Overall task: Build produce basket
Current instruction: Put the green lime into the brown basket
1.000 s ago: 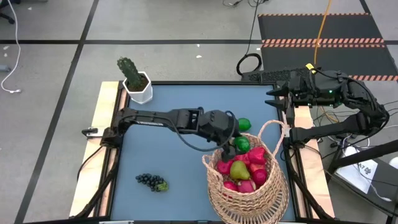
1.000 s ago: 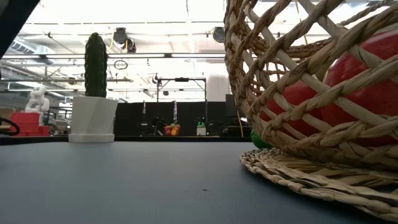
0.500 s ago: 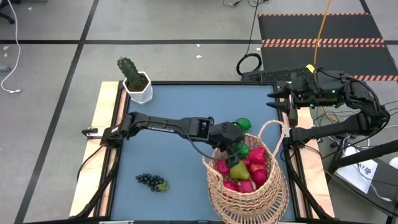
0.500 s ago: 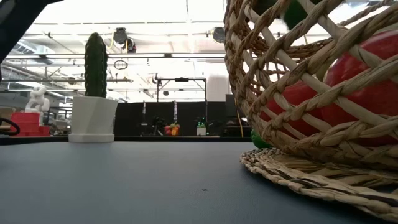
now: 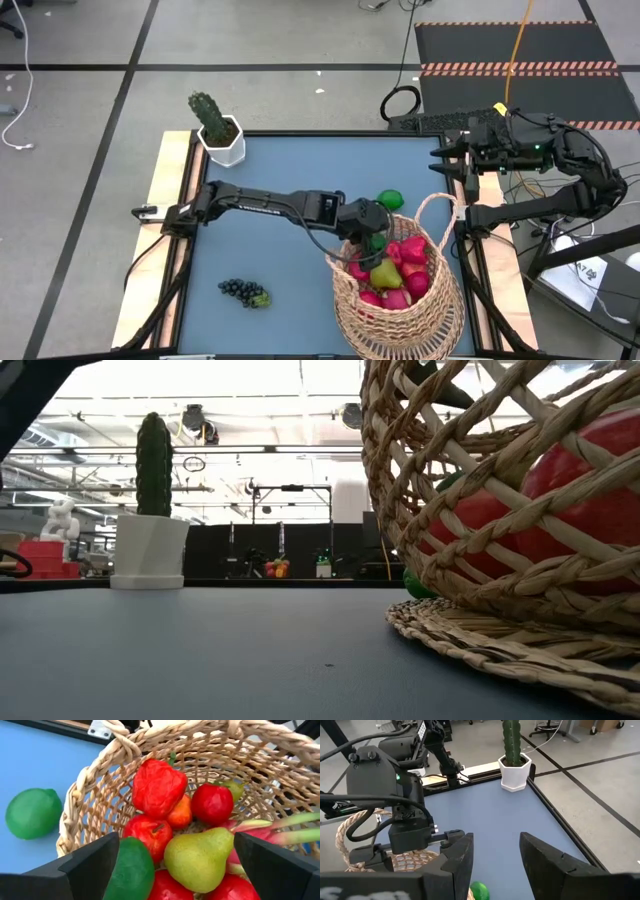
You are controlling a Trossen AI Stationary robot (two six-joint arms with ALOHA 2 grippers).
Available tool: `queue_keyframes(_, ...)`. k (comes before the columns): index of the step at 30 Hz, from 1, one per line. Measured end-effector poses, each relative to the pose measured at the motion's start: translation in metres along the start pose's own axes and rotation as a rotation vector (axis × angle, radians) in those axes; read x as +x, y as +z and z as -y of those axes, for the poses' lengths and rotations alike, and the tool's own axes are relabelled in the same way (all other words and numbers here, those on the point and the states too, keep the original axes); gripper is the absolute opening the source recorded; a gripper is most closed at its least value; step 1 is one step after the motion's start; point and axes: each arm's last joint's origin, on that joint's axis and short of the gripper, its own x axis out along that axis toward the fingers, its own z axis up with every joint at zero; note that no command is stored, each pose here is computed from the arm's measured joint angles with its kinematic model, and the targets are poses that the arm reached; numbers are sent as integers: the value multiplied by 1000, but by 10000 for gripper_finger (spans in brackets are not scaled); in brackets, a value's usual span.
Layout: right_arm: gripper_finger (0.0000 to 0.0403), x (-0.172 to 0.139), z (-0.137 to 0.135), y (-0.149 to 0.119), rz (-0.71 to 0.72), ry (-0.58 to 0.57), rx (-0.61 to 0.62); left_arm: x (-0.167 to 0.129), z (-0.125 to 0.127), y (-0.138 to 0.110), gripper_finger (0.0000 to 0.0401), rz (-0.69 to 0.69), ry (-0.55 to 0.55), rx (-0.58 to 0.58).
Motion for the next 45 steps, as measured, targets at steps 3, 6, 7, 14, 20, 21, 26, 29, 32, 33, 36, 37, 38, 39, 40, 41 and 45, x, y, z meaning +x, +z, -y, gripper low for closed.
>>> queue_keyframes(3, 153, 0, 0, 0, 0, -1, 1, -6, 1, 7, 391, 27, -33, -21)
queue_keyframes(6, 153, 1, 0, 0, -2, -3, 1, -21, 4, 20, 390, 60, -72, -52)
queue_keyframes(7, 153, 4, 0, 0, -2, -4, 1, -27, 4, 25, 390, 78, -78, -57)
queue_keyframes(14, 153, 23, -1, -5, -31, -15, 21, -81, -24, 44, 390, 101, -8, -148)
queue_keyframes(20, 153, 48, 0, -4, -15, -85, 169, -120, -78, 44, 390, -14, 123, -155)
queue_keyframes(21, 153, 53, 0, -3, -14, -104, 192, -126, -89, 43, 390, -46, 144, -160)
queue_keyframes(26, 153, 72, 2, 4, 30, -185, 297, -143, -140, 28, 390, -236, 221, -158)
queue_keyframes(29, 153, 81, 4, 7, 44, -196, 384, -140, -163, 21, 390, -299, 238, -108)
queue_keyframes(32, 153, 89, 7, 8, 46, -212, 488, -136, -178, 16, 390, -329, 248, -71)
queue_keyframes(33, 153, 93, 8, 7, 40, -223, 514, -134, -182, 15, 390, -328, 249, -64)
queue_keyframes(36, 153, 102, 15, 8, 35, -263, 574, -123, -190, 9, 390, -336, 248, -62)
queue_keyframes(37, 153, 104, 18, 8, 31, -277, 589, -119, -191, 6, 390, -341, 245, -66)
queue_keyframes(38, 153, 107, 22, 7, 20, -282, 607, -116, -191, 5, 390, -345, 242, -75)
queue_keyframes(39, 153, 110, 26, 7, 2, -284, 623, -114, -190, 2, 390, -352, 242, -92)
queue_keyframes(40, 153, 113, 31, 6, -21, -286, 634, -112, -189, 0, 390, -361, 243, -118)
queue_keyframes(41, 153, 115, 36, 4, -52, -282, 640, -110, -188, -1, 390, -368, 248, -149)
queue_keyframes(45, 161, 128, 58, -5, -209, -266, 614, -109, -182, -2, 390, -358, 261, -255)
